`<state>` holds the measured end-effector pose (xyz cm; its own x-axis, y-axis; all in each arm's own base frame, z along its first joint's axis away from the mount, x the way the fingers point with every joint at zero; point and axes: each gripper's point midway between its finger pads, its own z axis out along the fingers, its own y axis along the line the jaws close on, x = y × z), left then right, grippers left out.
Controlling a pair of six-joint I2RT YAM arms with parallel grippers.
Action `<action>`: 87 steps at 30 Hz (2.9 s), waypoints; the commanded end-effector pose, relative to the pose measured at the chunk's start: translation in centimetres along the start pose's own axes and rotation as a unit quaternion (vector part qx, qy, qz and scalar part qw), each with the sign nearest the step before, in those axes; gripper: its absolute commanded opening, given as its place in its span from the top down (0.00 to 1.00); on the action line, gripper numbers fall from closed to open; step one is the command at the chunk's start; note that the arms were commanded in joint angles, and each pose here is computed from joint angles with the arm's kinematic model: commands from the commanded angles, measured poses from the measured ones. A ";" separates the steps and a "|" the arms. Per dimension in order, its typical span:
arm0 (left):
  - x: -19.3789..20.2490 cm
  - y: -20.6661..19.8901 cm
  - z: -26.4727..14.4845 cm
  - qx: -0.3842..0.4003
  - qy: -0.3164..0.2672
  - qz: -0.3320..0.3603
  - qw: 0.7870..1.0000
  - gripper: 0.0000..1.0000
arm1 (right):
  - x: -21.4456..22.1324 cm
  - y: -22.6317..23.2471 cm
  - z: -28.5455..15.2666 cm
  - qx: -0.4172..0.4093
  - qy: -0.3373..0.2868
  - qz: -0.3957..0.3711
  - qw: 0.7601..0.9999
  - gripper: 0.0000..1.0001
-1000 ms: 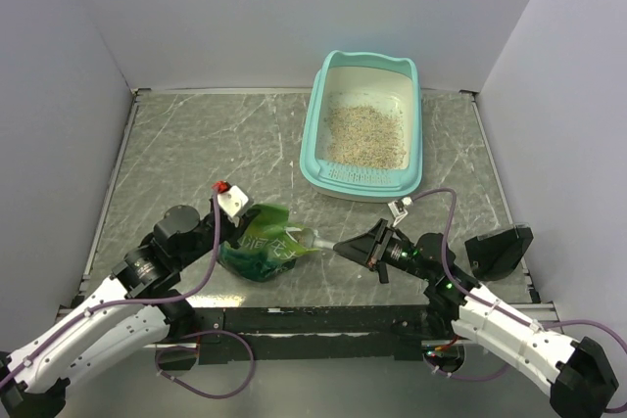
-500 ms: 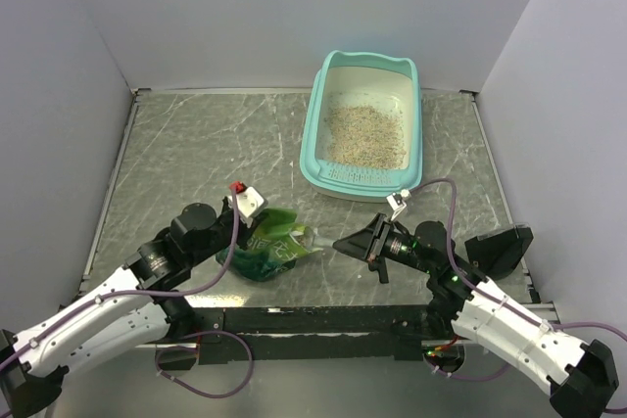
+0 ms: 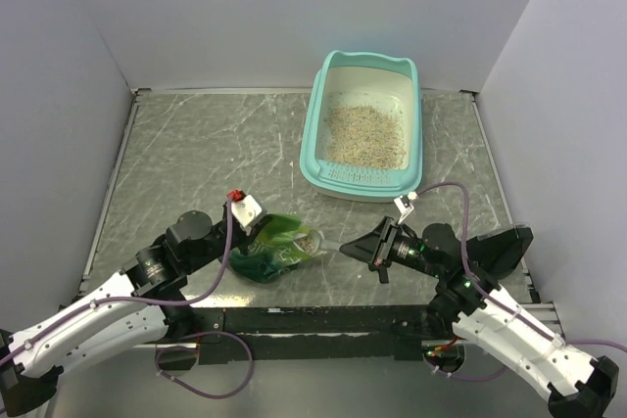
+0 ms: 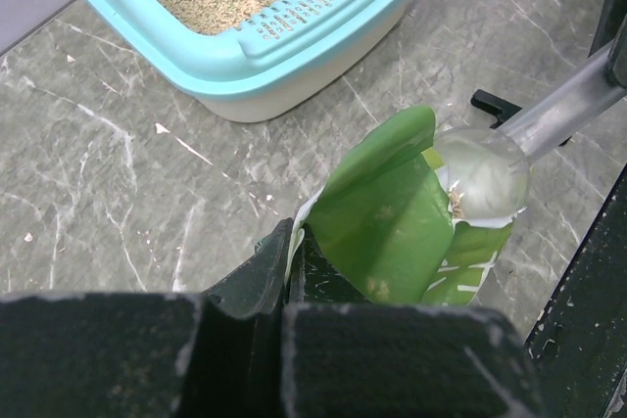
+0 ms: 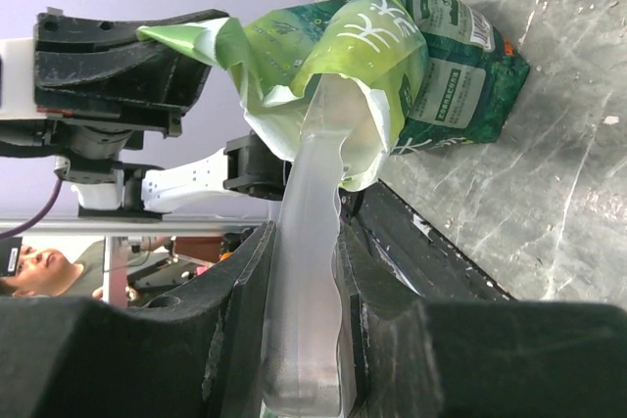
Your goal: Fill the litter box with clean litter
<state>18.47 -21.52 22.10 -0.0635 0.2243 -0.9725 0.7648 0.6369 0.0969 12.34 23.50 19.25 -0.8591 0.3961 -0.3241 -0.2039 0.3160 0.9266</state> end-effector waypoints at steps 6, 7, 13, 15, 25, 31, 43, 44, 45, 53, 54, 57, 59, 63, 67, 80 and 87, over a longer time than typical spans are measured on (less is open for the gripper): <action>0.1 -0.2 0.3 -0.003 -0.001 0.002 1.000 0.99 | -1.1 1.1 -1.7 -0.015 -0.045 0.011 0.999 1.00; 0.1 -0.3 0.3 -0.003 0.001 0.004 1.000 0.99 | -1.2 1.0 -1.8 -0.015 -0.050 0.019 0.998 1.00; 0.7 -0.2 0.7 -0.009 0.016 0.005 1.000 0.99 | -0.9 -0.4 -1.9 -0.020 -0.065 0.042 0.997 1.00; 0.8 -0.2 0.7 -0.010 0.016 0.005 1.000 0.99 | -0.9 -0.5 -2.1 -0.020 -0.068 0.044 0.997 1.00; 0.6 0.3 0.4 -0.026 0.011 0.006 1.000 0.99 | -0.6 -1.0 -4.0 0.006 -0.077 0.036 0.996 1.00; -0.4 0.6 -0.1 -0.031 -0.013 0.002 0.999 0.99 | -0.3 -1.7 -4.9 0.009 -0.085 0.047 0.995 1.00; -2.9 1.5 -1.8 -0.052 -0.073 -0.008 0.996 0.99 | -0.2 -1.1 -6.2 -0.003 -0.095 0.050 0.994 1.00; -3.0 1.5 -1.9 -0.054 -0.075 -0.007 0.996 0.99 | -0.2 -1.0 -6.3 -0.004 -0.094 0.050 0.994 1.00; -3.1 1.7 -2.1 -0.057 -0.078 -0.009 0.995 0.99 | -0.2 -0.8 -6.4 -0.007 -0.095 0.050 0.994 1.00; -3.8 2.4 -2.8 -0.074 -0.094 -0.011 0.993 0.99 | -0.3 0.3 -7.4 -0.020 -0.102 0.046 0.994 1.00; -4.0 2.5 -3.0 -0.076 -0.100 -0.013 0.992 0.99 | -0.4 0.4 -7.7 -0.019 -0.103 0.047 0.993 1.00; -4.5 2.8 -3.6 -0.084 -0.114 -0.015 0.990 0.99 | -0.4 0.9 -8.2 -0.027 -0.107 0.048 0.993 1.00; -5.0 2.8 -4.0 -0.084 -0.126 -0.018 0.988 0.99 | -0.5 1.1 -8.3 -0.035 -0.110 0.050 0.992 1.00; -5.5 3.0 -4.5 -0.087 -0.139 -0.022 0.986 0.99 | -0.4 1.7 -8.2 -0.049 -0.105 0.057 0.992 1.00; -5.7 3.2 -4.8 -0.092 -0.146 -0.024 0.985 0.99 | -0.5 2.6 -8.2 -0.069 -0.103 0.060 0.990 1.00; -6.7 5.9 -6.2 -0.156 -0.171 -0.050 0.972 0.99 | -0.5 5.8 -8.3 -0.114 -0.079 0.070 0.988 1.00; -6.2 7.3 -6.5 -0.192 -0.160 -0.054 0.967 0.99 | -1.1 7.1 -8.2 -0.119 -0.080 0.065 0.988 1.00</action>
<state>19.05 -15.79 27.06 0.0532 0.0285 -0.9982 0.5850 0.8092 0.0543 9.70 19.16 23.81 -0.8079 0.5624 -0.1762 -0.1136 0.1447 0.9829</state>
